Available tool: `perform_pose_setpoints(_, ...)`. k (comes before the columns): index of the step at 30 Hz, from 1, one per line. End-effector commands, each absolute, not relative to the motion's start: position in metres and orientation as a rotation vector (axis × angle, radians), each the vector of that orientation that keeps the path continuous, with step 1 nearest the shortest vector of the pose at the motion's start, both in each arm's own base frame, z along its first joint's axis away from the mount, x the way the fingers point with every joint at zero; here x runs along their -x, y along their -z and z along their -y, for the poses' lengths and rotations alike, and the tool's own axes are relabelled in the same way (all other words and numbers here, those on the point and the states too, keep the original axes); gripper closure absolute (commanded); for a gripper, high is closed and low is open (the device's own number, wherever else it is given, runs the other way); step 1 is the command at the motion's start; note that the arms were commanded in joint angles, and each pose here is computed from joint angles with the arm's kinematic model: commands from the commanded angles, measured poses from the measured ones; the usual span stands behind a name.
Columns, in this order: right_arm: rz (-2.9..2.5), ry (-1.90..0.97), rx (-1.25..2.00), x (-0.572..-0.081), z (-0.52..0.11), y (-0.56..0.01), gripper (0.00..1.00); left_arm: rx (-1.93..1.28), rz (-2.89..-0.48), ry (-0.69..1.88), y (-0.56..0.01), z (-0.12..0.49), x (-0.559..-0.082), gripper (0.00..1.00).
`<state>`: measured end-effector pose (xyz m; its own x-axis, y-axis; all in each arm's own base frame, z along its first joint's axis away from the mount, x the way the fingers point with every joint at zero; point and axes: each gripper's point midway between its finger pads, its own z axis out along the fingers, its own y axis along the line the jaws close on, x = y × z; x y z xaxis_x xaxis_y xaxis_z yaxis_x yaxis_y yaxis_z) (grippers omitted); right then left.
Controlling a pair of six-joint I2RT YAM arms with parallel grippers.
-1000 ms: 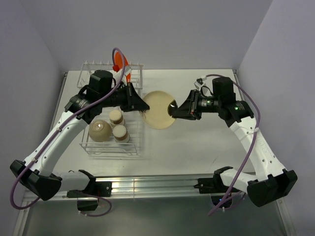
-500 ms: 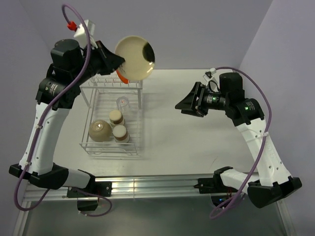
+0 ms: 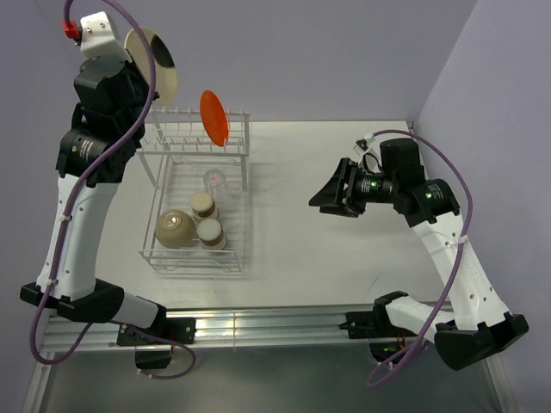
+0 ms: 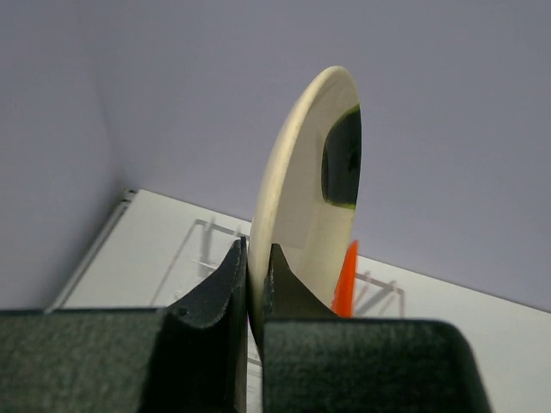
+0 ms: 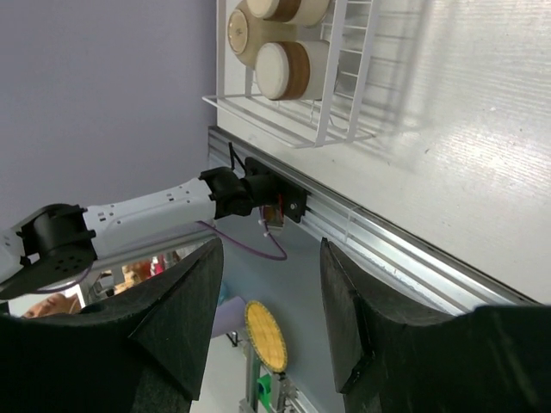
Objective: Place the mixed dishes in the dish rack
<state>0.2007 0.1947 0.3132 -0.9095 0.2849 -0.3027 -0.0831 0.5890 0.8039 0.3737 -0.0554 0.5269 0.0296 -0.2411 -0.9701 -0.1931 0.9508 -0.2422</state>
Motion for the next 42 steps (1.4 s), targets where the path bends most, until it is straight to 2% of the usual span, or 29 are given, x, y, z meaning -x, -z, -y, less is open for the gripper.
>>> perform_pose_setpoints(1,-2.414,-1.247,-0.109,-0.197,-0.194,-0.313,0.44,0.38,-1.513,-0.142,-0.537,0.028,-0.371,1.0)
perform_pose_setpoints(27,-2.46,-1.23,-0.138,-0.197,-0.186,-0.291,0.45,0.183,-1.843,-0.242,-0.408,0.065,-0.426,1.0)
perform_pose_setpoints(42,-2.472,-1.237,-0.166,-0.199,-0.185,-0.283,0.45,0.126,-1.924,-0.277,-0.37,0.076,-0.435,1.0)
